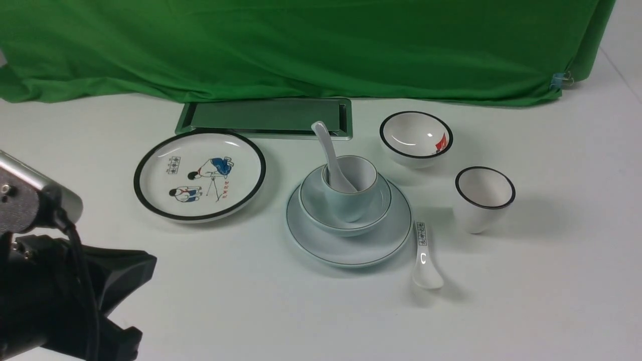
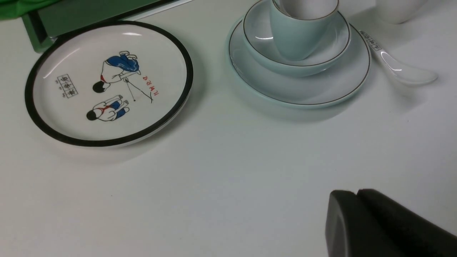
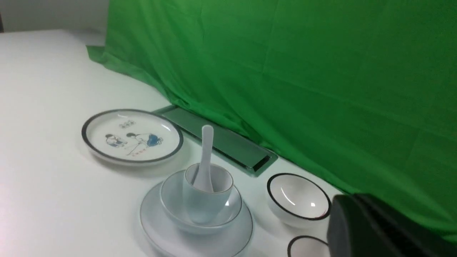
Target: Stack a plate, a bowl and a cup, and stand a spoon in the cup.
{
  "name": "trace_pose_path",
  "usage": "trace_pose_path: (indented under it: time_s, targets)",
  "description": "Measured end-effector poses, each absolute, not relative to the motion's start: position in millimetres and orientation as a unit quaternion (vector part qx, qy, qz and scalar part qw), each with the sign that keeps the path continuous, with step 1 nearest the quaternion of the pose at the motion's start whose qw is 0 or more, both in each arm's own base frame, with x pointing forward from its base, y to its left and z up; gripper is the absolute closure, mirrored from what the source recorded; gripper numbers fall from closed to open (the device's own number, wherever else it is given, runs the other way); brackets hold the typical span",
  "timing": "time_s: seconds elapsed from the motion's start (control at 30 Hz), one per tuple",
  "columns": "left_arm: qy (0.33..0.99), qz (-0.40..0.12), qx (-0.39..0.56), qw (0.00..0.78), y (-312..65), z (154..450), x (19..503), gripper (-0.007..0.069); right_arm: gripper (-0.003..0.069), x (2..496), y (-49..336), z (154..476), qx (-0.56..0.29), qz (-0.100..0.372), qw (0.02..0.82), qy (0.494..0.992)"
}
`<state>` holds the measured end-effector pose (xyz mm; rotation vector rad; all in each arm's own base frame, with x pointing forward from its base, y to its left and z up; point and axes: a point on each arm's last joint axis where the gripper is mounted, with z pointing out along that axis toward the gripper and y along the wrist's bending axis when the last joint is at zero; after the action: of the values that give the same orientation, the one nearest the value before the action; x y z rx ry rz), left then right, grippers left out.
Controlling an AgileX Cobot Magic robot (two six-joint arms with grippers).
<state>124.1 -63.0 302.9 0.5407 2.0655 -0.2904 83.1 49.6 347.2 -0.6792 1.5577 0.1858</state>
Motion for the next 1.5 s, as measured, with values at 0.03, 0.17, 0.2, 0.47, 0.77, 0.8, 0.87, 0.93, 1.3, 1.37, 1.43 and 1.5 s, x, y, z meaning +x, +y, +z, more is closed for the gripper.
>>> trace_pose_path:
  time_s: [0.03, 0.17, 0.2, 0.47, 0.77, 0.8, 0.87, 0.93, 1.3, 1.37, 1.43, 1.5]
  targets:
    - [0.844, -0.119, 0.221, 0.474, -63, 303, 124, 0.0655, 0.0648, 83, 50, 343, -0.302, 0.08, 0.659, 0.684]
    - [0.844, -0.119, 0.221, 0.474, -63, 303, 124, 0.0655, 0.0648, 83, 46, 328, -0.29, 0.068, 0.673, 0.677]
    - [0.844, -0.119, 0.221, 0.474, -63, 303, 124, 0.0655, 0.0648, 83, 44, 321, -0.28, 0.062, 0.676, 0.679]
    - [0.844, -0.119, 0.221, 0.474, -63, 303, 124, 0.0655, 0.0648, 71, 14, 259, -0.16, -0.016, 0.686, 0.71]
    - [0.844, -0.119, 0.221, 0.474, -63, 303, 124, 0.0655, 0.0648, 56, -6, 200, -0.023, -0.08, 0.674, 0.734]
    - [0.844, -0.119, 0.221, 0.474, -63, 303, 124, 0.0655, 0.0648, 56, -6, 198, -0.019, -0.076, 0.672, 0.736]
    - [0.844, -0.119, 0.221, 0.474, -63, 303, 124, 0.0655, 0.0648, 56, -6, 195, -0.011, -0.07, 0.669, 0.74]
    - [0.844, -0.119, 0.221, 0.474, -63, 303, 124, 0.0655, 0.0648, 56, -6, 192, -0.001, -0.061, 0.659, 0.749]
    - [0.844, -0.119, 0.221, 0.474, -63, 303, 124, 0.0655, 0.0647, 54, -5, 183, 0.001, -0.041, 0.623, 0.781]
    - [0.844, -0.119, 0.221, 0.474, -63, 303, 124, 0.0655, 0.0645, 54, -5, 183, 0.001, -0.04, 0.623, 0.781]
    - [0.844, -0.119, 0.221, 0.474, -63, 303, 124, 0.0655, 0.0641, 54, -5, 183, 0.002, -0.039, 0.623, 0.781]
    - [0.844, -0.119, 0.221, 0.474, -63, 303, 124, 0.0655, 0.0639, 54, -5, 183, 0.002, -0.039, 0.623, 0.781]
